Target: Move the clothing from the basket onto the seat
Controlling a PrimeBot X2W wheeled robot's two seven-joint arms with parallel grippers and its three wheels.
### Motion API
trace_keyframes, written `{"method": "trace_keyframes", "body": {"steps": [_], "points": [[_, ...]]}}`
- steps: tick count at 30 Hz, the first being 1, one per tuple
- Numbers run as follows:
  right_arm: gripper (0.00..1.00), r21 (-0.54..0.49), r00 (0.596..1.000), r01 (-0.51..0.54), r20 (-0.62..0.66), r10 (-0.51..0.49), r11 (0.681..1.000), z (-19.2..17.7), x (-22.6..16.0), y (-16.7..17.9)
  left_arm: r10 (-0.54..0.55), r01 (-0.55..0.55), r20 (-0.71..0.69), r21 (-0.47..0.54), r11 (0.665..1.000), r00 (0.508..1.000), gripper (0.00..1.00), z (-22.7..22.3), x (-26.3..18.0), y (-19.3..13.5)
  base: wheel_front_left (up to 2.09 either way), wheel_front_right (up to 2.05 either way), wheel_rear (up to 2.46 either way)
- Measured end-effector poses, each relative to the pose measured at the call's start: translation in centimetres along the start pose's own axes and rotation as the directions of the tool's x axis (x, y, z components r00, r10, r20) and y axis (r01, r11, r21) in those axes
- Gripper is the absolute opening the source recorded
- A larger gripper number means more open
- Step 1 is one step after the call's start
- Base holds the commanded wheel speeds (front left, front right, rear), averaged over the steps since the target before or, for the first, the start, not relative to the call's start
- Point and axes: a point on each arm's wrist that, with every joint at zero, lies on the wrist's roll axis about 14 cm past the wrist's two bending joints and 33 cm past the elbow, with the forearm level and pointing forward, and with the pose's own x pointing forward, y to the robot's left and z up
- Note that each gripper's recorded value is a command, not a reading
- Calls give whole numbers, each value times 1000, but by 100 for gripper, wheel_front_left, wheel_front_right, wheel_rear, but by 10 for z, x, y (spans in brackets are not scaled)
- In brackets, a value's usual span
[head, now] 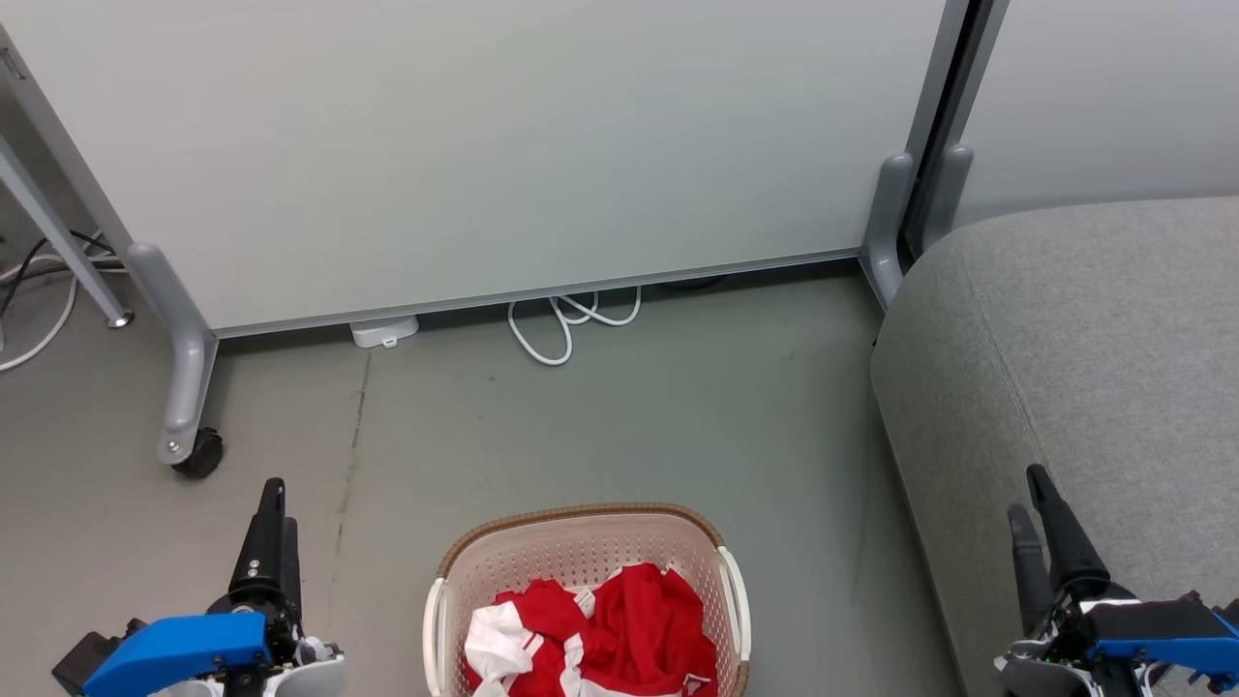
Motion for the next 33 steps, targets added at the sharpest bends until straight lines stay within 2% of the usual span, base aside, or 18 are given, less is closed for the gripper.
{"method": "trace_keyframes", "body": {"steps": [8,15,17,25,33], "points": [[100,-126,1000,-15,12,16,992,0,2,6,-18,16,16,129,992,1000,100,2,3,-7,0,0,0],[100,-248,999,-34,16,39,968,-1,3,13,-33,29,13,271,962,999,100,-2,6,-15,0,0,0],[100,-307,999,-42,13,48,951,-3,4,16,-36,31,9,333,942,999,100,-5,7,-17,0,0,0],[100,-458,997,-65,1,73,887,-8,5,23,-36,34,-4,478,877,999,100,-14,8,-20,0,0,0],[100,-568,997,-73,-14,79,820,-14,5,23,-39,45,-24,625,779,999,100,-24,8,-21,0,0,0]]}}
